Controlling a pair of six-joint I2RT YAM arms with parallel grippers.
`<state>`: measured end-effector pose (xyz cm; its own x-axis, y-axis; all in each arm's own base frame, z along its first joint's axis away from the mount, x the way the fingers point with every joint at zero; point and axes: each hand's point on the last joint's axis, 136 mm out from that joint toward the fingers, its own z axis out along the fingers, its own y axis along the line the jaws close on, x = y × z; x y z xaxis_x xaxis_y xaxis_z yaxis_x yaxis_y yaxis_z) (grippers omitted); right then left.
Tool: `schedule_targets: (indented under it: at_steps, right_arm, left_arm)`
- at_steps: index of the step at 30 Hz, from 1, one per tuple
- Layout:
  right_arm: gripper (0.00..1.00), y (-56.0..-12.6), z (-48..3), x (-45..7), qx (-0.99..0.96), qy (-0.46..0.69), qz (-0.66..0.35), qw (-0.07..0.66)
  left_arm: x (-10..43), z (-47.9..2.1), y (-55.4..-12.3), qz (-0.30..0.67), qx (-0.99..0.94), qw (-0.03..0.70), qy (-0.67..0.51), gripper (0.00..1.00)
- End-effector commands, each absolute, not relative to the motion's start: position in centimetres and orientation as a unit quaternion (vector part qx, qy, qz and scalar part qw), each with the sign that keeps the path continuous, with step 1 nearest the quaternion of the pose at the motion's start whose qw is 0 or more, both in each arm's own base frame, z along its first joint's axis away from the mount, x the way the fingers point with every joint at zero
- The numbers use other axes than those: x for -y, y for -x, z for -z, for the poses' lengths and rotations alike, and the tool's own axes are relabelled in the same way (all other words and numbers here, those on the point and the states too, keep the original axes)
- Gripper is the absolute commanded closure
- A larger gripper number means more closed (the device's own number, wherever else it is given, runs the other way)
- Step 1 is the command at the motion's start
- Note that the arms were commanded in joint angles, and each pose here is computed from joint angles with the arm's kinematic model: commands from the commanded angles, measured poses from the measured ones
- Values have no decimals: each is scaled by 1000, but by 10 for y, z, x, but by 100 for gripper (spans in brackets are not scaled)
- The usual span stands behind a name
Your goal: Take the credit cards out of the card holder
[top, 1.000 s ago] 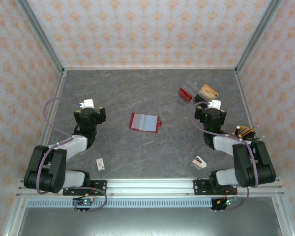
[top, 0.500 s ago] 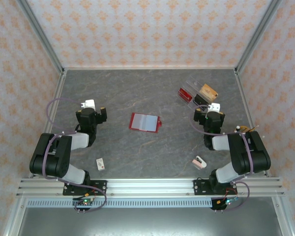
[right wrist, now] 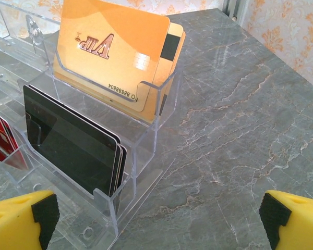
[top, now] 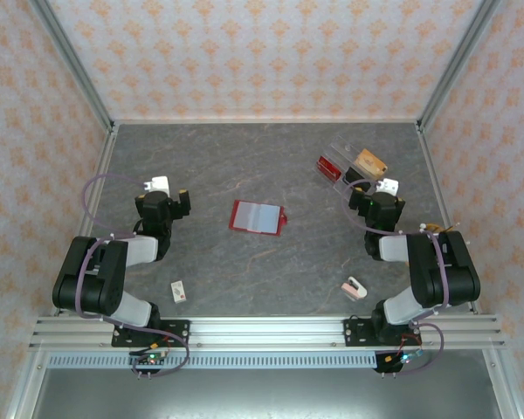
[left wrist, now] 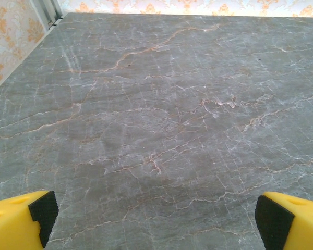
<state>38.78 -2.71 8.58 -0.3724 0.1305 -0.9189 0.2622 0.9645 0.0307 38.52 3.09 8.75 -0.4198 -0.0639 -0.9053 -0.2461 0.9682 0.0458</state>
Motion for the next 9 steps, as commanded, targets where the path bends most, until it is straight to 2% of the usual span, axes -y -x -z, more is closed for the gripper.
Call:
schedule_targets:
  at_steps: [1, 7, 9]
  right_arm:
    - [0, -392, -90, 30, -822, -131, 61, 552]
    - [0, -392, -91, 30, -821, -130, 60, 553]
    - [0, -391, -89, 14, -826, -91, 31, 555]
  left_arm:
    - [-28, -96, -393, -86, -831, 544, 80, 0]
    - [-26, -95, -394, -81, -832, 544, 75, 0]
    - [-27, -96, -394, -81, -832, 544, 76, 0]
